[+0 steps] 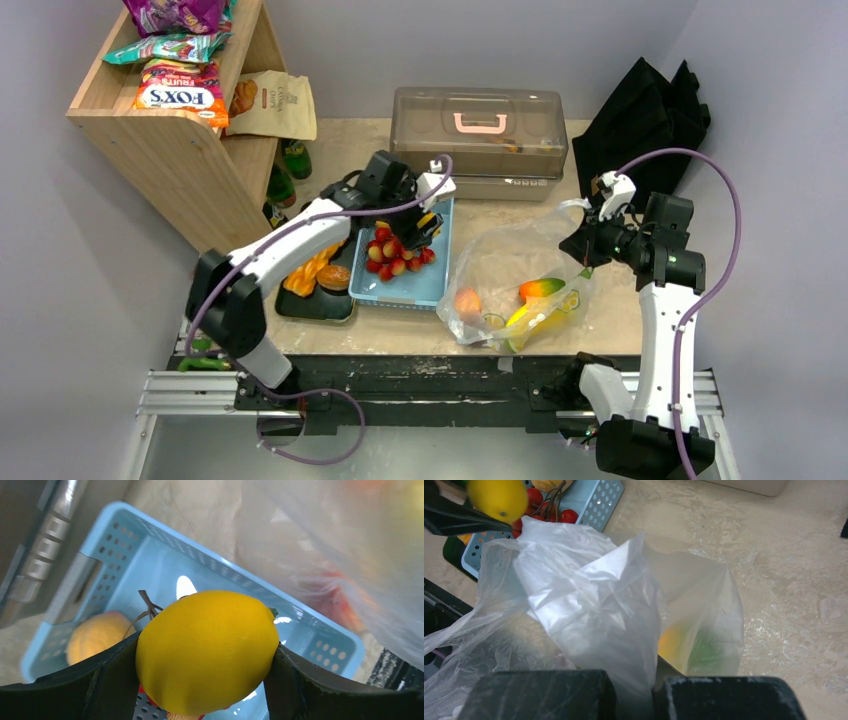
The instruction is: Untie the knot of the grocery bags and take out the mixed food
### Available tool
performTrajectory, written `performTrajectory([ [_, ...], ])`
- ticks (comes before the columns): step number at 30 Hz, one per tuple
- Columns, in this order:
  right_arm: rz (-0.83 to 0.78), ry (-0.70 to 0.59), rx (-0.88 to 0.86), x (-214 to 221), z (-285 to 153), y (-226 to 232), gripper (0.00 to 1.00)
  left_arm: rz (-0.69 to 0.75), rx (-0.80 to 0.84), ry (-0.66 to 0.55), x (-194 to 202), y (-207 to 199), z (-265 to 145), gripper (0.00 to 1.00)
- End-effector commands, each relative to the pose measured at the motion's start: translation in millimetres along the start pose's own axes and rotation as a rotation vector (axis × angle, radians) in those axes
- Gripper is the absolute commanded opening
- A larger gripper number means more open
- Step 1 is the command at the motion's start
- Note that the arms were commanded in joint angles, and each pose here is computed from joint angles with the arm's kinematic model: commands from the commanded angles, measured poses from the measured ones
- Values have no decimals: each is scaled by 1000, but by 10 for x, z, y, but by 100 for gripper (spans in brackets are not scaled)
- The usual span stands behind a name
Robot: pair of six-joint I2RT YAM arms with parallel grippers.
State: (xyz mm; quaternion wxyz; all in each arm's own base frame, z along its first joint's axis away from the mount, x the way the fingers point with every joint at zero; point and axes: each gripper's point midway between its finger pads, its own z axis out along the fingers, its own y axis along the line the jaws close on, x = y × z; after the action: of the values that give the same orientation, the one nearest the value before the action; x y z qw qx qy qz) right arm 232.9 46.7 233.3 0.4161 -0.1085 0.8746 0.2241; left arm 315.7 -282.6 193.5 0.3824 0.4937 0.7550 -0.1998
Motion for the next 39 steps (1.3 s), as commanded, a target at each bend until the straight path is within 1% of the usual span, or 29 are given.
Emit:
performTrajectory([
  [1, -8, -21, 3, -55, 15, -17, 0, -6, -16, 69, 159, 228, 350, 25],
  [2, -7, -20, 3, -55, 17, -18, 0, -4, -16, 65, 123, 271, 431, 29],
  [3, -8, -21, 5, -58, 16, -20, 0, -7, -17, 69, 103, 309, 506, 39],
  [5, -9, -23, 7, -78, 8, -23, 0, -24, -24, 82, 26, 381, 554, 65],
  [6, -10, -22, 8, -89, 5, -24, 0, -25, -20, 83, -28, 380, 514, 81],
  [7, -12, -22, 11, -99, -2, -27, 0, -15, -17, 55, -136, 371, 448, 95],
  [8, -13, -23, 13, -107, -8, -27, 0, 0, -16, 4, -275, 352, 338, 99],
  [10, -15, -29, 13, -118, -13, -21, 0, 39, 56, -138, -595, 128, 74, 100],
  [11, -7, -34, 14, -122, -17, -14, 0, 62, 76, -219, -821, -12, -136, 100],
  [12, -1, -39, 12, -129, -16, -6, 0, 85, 103, -272, -980, -155, -265, 100],
  [16, 25, -66, 0, -166, -3, 21, 0, 259, 208, -374, -1394, -889, -505, 99],
  [17, 33, -66, -3, -164, 3, 24, 0, 284, 250, -400, -1463, -1076, -524, 96],
  [18, 37, -64, -9, -165, 8, 33, 0, 290, 297, -415, -1517, -1259, -510, 90],
  [19, 38, -64, -11, -164, 4, 40, 0, 286, 344, -407, -1527, -1414, -460, 81],
  [21, 39, -60, -15, -161, -7, 56, 0, 284, 415, -357, -1498, -1687, -285, 57],
  [22, 32, -63, -16, -169, -23, 67, 0, 274, 432, -322, -1459, -1783, -168, 47],
  [23, 29, -68, -17, -179, -35, 81, 0, 267, 451, -293, -1417, -1891, -53, 41],
  [24, 25, -73, -17, -191, -50, 92, 0, 257, 464, -264, -1359, -1979, 74, 38],
  [27, 20, -81, -18, -214, -75, 111, 0, 220, 482, -180, -1149, -2181, 468, 37],
  [29, 20, -78, -16, -216, -86, 117, 0, 203, 475, -129, -991, -2235, 705, 39],
  [31, 18, -72, -17, -212, -96, 125, 0, 186, 444, -90, -838, -2220, 920, 41],
  [35, 16, -70, -17, -209, -113, 136, 0, 150, 406, -40, -638, -2183, 1220, 44],
  [37, 16, -70, -17, -210, -115, 139, 0, 129, 418, -16, -543, -2221, 1332, 50],
  [38, 18, -67, -17, -204, -112, 136, 0, 116, 440, -7, -504, -2270, 1368, 54],
  [39, 20, -67, -16, -206, -113, 135, 0, 102, 468, 1, -462, -2337, 1400, 60],
])
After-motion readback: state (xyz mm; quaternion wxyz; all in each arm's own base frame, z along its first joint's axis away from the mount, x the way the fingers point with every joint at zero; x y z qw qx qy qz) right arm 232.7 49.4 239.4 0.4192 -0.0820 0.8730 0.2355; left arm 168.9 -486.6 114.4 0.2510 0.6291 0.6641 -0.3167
